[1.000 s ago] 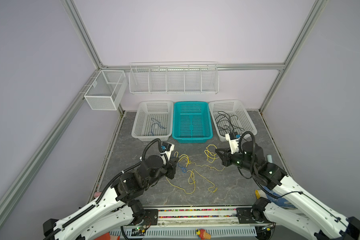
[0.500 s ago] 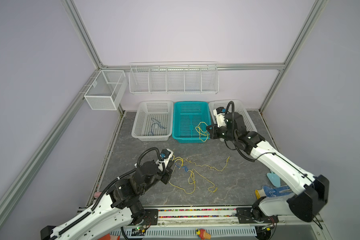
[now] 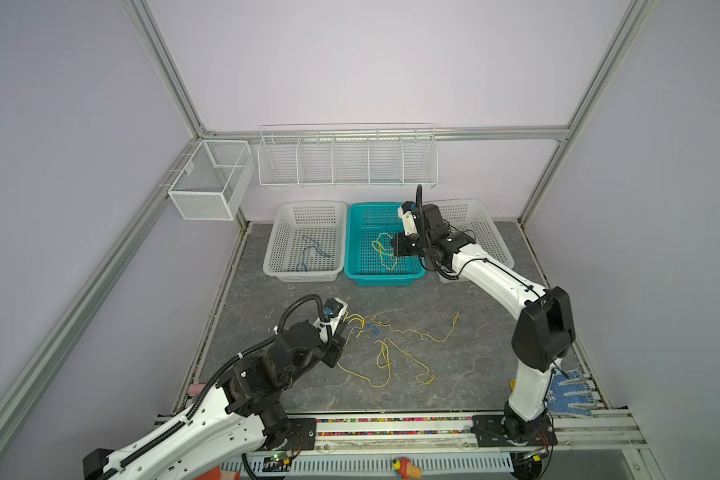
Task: Untangle the cables
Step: 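Carry the yellow wire with the right gripper over the teal basket, then lower the yellow wire into the teal basket and open the right gripper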
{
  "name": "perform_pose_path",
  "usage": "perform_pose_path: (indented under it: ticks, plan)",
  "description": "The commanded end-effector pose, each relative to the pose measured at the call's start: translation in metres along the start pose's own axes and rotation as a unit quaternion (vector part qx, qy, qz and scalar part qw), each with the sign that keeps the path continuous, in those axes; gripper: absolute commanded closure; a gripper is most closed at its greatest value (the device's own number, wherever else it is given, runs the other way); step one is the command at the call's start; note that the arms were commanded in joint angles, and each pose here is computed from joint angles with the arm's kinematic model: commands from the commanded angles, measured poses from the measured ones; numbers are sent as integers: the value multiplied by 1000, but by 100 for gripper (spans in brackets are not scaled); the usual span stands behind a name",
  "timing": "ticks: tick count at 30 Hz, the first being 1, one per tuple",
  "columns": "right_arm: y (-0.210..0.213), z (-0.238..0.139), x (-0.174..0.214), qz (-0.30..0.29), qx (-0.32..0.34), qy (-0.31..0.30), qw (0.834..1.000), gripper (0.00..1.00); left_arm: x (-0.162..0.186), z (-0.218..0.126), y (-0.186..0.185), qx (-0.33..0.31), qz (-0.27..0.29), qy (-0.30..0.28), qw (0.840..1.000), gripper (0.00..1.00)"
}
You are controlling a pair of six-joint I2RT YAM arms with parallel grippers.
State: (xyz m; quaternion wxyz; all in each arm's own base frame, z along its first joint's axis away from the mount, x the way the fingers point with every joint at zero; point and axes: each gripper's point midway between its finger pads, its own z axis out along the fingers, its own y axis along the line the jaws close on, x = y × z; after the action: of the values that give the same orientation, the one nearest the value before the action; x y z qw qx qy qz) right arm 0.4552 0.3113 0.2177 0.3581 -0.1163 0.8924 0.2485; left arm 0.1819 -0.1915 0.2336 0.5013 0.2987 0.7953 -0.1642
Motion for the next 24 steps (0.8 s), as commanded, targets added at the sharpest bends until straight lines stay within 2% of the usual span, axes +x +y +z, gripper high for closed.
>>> perform_pose_path:
  ticks: [1,5,8,11,15,20,24]
  plan:
    - [-4,5,4,-4,4,22,1000,84,-2,-3,2,-4,7,-2,1000,100]
    - [3,-8,0,-6,-7,15,1000,72,-4,-5,1,2,3,-8,1000,100]
    - [18,-35,-3,-5,-35,-8,999,60,-4,-5,0,4,2,-8,1000,100]
    - [41,-63,6,-13,-83,-26,996,54,-4,-5,-5,19,3,-6,1000,100]
    - [77,-95,45,-29,-163,-16,986,52,-11,-9,-4,21,-4,-10,1000,100]
    - [112,-130,101,-49,-250,-22,967,51,-20,-21,6,8,-27,-51,998,100]
    - [129,-159,126,-77,-278,-44,957,49,-21,-23,10,0,-33,-54,998,100]
